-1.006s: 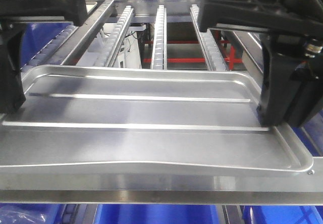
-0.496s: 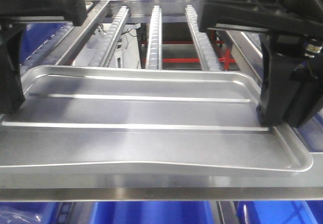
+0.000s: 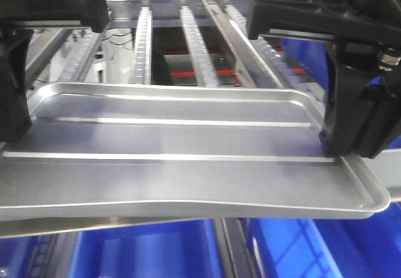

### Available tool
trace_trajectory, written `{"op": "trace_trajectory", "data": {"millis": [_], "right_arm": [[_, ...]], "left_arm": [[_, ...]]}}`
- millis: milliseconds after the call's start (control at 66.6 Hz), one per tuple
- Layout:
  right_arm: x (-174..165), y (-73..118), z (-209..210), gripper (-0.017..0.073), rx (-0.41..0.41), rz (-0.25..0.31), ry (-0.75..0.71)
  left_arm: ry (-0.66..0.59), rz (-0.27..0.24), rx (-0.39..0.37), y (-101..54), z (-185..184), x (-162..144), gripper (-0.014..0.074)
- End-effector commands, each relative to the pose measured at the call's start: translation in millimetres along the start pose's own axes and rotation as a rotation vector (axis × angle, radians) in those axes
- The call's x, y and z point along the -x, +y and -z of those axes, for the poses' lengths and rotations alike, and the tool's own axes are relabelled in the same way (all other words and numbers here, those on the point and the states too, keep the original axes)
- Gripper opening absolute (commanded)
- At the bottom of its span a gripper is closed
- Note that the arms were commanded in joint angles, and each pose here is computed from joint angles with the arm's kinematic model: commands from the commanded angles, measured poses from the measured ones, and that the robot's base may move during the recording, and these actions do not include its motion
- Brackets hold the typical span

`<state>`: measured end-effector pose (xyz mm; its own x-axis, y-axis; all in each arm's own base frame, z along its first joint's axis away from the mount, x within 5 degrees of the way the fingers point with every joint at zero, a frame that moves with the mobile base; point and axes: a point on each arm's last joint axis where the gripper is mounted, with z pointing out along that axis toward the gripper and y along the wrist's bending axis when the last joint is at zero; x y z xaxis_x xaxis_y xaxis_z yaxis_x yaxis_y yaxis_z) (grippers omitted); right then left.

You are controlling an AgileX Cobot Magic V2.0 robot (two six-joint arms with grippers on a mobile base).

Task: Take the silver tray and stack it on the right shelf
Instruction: 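Hold the tray in both grippers while the base turns and drives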

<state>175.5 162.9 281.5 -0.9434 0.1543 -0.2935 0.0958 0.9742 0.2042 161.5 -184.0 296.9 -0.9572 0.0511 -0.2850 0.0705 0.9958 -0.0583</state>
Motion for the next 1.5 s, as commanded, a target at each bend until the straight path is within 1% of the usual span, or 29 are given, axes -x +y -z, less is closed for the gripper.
{"op": "trace_trajectory", "data": {"millis": [0,180,330,556,691,781,1006,1246,1487], "right_arm": [[6,6.0,16,0.0049,0.09,-0.008,-0.072],[6,6.0,16,0.0049,0.09,-0.008,-0.072],[6,6.0,16,0.0049,0.09,-0.008,-0.072],[6,6.0,16,0.0049,0.09,-0.008,-0.072],[6,6.0,16,0.0049,0.09,-0.008,-0.072],[6,6.0,16,0.0049,0.09,-0.008,-0.072],[6,6.0,16,0.0049,0.089,-0.008,-0.072],[6,5.9,16,0.0049,0.088,-0.008,-0.071],[6,5.9,16,0.0049,0.088,-0.008,-0.071]], "left_arm": [[-0.036,0.0,-0.063,-1.6,16,1,-0.01],[-0.036,0.0,-0.063,-1.6,16,1,-0.01],[-0.012,0.006,-0.057,-1.0,16,-1,-0.01],[0.033,0.01,-0.021,2.2,16,-5,-0.01],[0.034,0.01,-0.02,2.3,16,-6,-0.01],[0.003,-0.001,-0.01,3.3,16,-3,-0.01],[-0.053,-0.012,-0.035,0.9,16,2,-0.01],[-0.108,-0.014,-0.105,-5.4,17,7,-0.01],[-0.11,-0.014,-0.107,-5.6,17,7,-0.01]]}}
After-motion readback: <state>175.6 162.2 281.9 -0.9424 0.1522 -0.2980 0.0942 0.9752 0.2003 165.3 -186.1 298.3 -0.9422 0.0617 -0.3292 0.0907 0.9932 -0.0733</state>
